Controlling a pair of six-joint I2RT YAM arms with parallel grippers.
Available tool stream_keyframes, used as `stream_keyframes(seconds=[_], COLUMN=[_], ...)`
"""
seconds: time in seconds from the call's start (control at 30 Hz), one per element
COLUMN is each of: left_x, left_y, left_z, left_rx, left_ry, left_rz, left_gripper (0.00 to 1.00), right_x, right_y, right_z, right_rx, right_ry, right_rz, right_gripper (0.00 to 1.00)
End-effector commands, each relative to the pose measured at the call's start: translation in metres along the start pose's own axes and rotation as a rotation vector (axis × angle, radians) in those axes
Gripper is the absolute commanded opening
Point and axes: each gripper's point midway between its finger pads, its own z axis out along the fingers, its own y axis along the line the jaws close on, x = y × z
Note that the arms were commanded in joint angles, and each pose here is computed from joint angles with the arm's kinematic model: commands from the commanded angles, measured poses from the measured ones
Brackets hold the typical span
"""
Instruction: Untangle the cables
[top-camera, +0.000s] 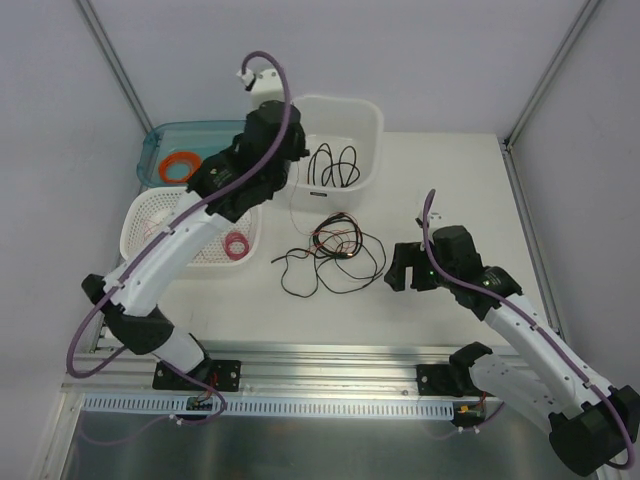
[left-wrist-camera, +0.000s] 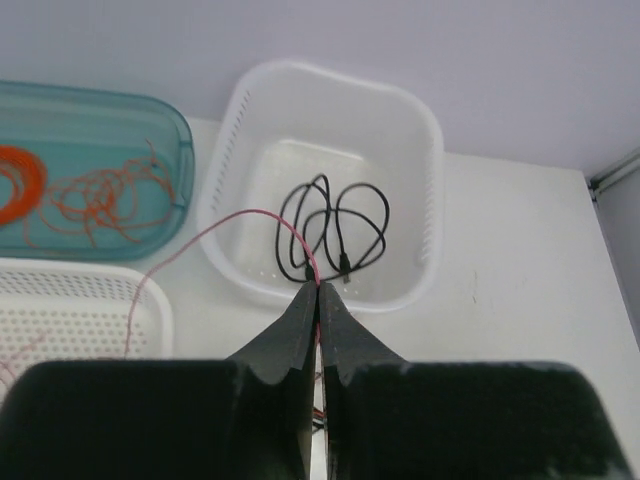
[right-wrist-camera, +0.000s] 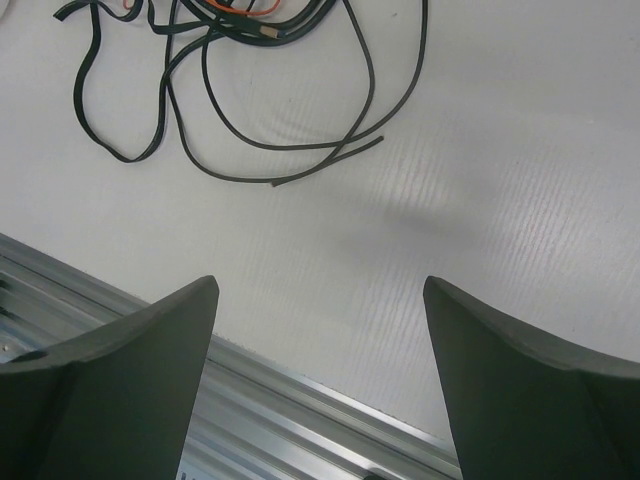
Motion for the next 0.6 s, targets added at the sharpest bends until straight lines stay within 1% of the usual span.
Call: stream_keyframes(seconds=[0.0, 0.07, 0.13, 0.17, 0.23, 0.27, 0.33, 0.37, 0.43, 0.5, 0.57], left_x=[-0.082, -0.099, -0.111, -0.118, -0.131, -0.137, -0.149, -0.153, -0.155, -0.154, -0.139], left_y=[0.053, 0.077, 0.092, 0.114, 0.135, 0.154, 0.173, 0.19, 0.207, 0.234, 0.252], left_z=[-0.046, -0.051, -0.059, -0.057, -0.061, -0.06, -0.061, -0.061, -0.058, -0.056, -0.045], left_rx=[-0.03, -0.071, -0.052, -0.096, -0.132, -0.189, -0.248, -0.3, -0.35, -0.432, -0.476], left_ry=[-0.169, -0.204, -0.224, -0.239, -0.266, -0.277, -0.297, -0.299, -0.294, -0.276, -0.229], left_rz=[-0.008, -0.007, -0.02, -0.028, -0.021, 0.016, 0.054, 0.086, 0.113, 0.144, 0.154], left_gripper=[0.0, 0.0, 0.0, 0.0, 0.0, 0.0, 0.0, 0.0, 0.0, 0.0, 0.0], right_x=[-0.007, -0.008, -0.009, -0.008, -0.008, -0.008, -0.008, -0.007, -0.005, -0.005, -0.003], right_y=[0.007, 0.008, 0.008, 0.009, 0.009, 0.01, 0.01, 0.01, 0.009, 0.009, 0.009], right_z=[0.003, 0.004, 0.005, 0.005, 0.007, 0.007, 0.008, 0.008, 0.009, 0.009, 0.011], right_rx=[-0.028, -0.029, -0.03, -0.032, -0.032, -0.037, -0.037, -0.038, -0.034, -0.033, -0.031], right_ry=[-0.026, -0.024, -0.023, -0.019, -0.016, -0.012, -0.007, -0.004, 0.003, 0.004, 0.012], right_rz=[0.018, 0.02, 0.02, 0.017, 0.019, 0.018, 0.015, 0.013, 0.011, 0.011, 0.012], right_gripper=[0.88, 0.88, 0.88, 0.88, 0.88, 0.88, 0.88, 0.88, 0.88, 0.88, 0.88])
